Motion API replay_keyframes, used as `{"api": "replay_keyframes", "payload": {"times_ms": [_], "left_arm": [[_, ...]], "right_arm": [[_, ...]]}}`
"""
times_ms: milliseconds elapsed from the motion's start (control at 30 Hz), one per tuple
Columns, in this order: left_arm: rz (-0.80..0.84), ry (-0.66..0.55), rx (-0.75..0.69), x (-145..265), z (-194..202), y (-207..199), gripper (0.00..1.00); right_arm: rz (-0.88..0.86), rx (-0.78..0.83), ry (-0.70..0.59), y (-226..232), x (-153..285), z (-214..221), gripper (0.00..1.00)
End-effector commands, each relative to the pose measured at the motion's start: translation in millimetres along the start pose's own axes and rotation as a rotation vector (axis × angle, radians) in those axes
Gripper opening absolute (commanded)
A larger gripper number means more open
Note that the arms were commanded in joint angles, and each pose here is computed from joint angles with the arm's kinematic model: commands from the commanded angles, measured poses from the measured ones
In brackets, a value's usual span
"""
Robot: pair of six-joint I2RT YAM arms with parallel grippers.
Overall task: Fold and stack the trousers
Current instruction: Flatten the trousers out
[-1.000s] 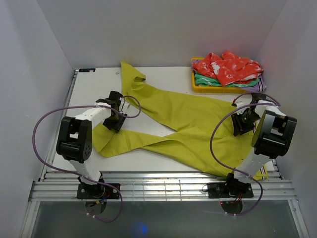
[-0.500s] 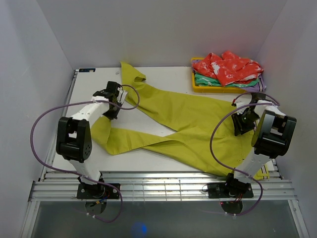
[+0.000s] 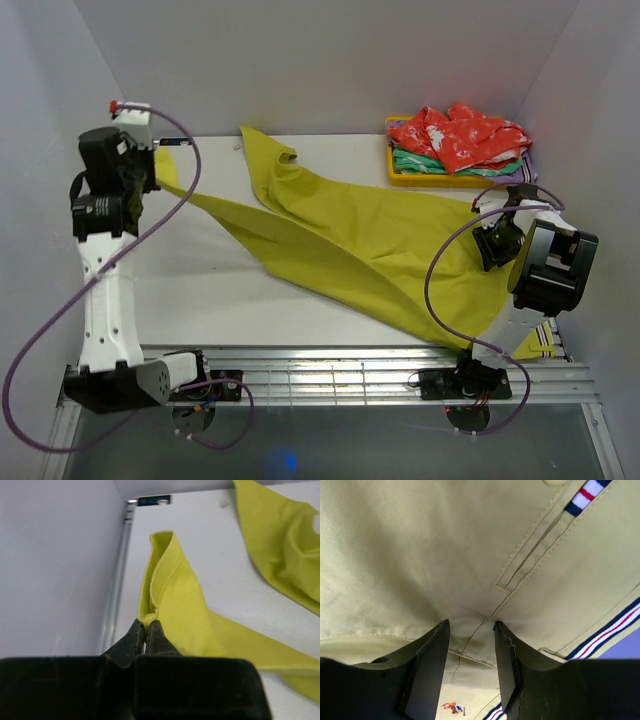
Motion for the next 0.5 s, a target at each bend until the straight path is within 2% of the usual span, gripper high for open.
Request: {"api": "replay_keyframes", "payload": {"times_ms": [0,100,133,233,367,467], "left_arm": [[-0.021,0.062,0.019,35,46,12,0.0],[-0.102,0.097,0.017,55,82,20,0.0],[-0.12,0.17,0.03,50,109,21,0.0],[-0.148,0.253,0.036,53,154,20,0.0],[-0.17,0.35,0.034,51,194,21,0.0],[-0.196,0.398,0.012,53,207,27,0.0]], "right_arm": [[0.104,0.031,0.008,-19,-11,-3,0.47],[0.115,0.032,0.008,-20,-9,-3,0.48],[0.117,0.032,0.01,-21,-9,-3,0.48],[0.125,0.037,0.009,-21,-7,-2,0.48],[0.136,0.049,0.009,-22,-3,-2,0.48],[0.146,0.055,0.011,-23,-1,-2,0.48]]}}
Point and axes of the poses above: each gripper's point midway between its finger pads, its own x axis back along the fingers, its own y axis along the line the jaws close on, z = x × y, the point moved 10 cm from there along x, back along the fingers
